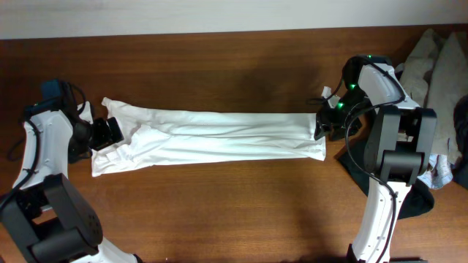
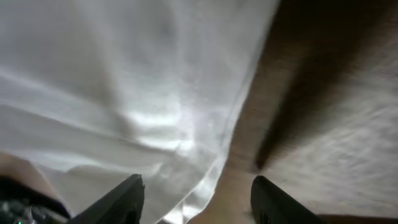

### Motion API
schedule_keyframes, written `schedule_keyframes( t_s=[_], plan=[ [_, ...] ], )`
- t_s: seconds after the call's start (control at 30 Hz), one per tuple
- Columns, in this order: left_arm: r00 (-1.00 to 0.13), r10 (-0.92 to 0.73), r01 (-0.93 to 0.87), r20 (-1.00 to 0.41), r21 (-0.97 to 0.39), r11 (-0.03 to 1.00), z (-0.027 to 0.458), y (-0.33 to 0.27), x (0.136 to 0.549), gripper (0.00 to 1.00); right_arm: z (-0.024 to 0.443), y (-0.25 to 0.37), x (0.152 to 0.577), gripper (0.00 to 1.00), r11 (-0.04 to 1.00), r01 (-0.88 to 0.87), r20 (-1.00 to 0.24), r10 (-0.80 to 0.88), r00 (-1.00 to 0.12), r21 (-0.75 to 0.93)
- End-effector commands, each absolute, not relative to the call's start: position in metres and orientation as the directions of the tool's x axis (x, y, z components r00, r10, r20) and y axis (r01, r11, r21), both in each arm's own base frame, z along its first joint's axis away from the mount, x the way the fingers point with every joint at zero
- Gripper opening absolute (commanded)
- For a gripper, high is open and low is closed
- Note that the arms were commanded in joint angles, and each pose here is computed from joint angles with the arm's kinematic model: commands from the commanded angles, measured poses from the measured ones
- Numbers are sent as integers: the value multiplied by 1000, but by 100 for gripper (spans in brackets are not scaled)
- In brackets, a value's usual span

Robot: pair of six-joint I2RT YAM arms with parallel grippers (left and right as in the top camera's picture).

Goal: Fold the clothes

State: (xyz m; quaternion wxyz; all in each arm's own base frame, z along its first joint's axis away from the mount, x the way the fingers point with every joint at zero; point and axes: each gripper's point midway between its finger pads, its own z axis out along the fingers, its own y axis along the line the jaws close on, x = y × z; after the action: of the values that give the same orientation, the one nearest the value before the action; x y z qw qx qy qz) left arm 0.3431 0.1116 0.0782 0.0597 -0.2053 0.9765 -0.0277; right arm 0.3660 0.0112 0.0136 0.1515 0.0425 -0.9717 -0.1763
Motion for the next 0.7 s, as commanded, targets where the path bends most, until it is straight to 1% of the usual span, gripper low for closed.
schedule_keyframes(
  t_s=[0.0,0.13,0.2,0.23,0.3,0.33,0.43,0.53,0.6,0.67],
  plan=[
    [-905,-413,-404,-104,-98,909,83,109,343,99,11,28,359,61,917,-32,306,-165,-938,398],
    [-906,-413,-404,-97,-97,909,83,108,341,99,10,49,353,62,914,-78,320,-218,-922,398],
    [-906,-413,-405,-93,-97,909,83,108,340,99,0,55,348,61,917,-102,328,-239,-914,385],
    [-906,-413,-405,-88,-97,909,83,107,339,99,-5,57,346,52,917,-107,326,-243,-914,385],
    [-907,-413,-405,-86,-97,909,83,107,339,99,-13,57,349,13,927,-82,321,-209,-924,367],
    [-907,-413,-405,-86,-97,909,83,107,339,99,-17,51,353,4,946,-50,321,-159,-934,322],
    [-908,-410,-403,-80,-96,910,83,107,337,99,-14,31,369,4,983,-24,303,-79,-950,184],
    [-909,-411,-403,-77,-96,910,83,106,337,99,11,9,396,4,999,16,233,8,-973,32],
    [-909,-410,-403,-74,-96,910,83,106,336,99,38,12,412,4,1000,16,173,14,-985,14],
    [-909,-411,-403,-74,-96,910,83,106,336,99,56,31,414,4,999,-47,159,-50,-986,22]
  ],
)
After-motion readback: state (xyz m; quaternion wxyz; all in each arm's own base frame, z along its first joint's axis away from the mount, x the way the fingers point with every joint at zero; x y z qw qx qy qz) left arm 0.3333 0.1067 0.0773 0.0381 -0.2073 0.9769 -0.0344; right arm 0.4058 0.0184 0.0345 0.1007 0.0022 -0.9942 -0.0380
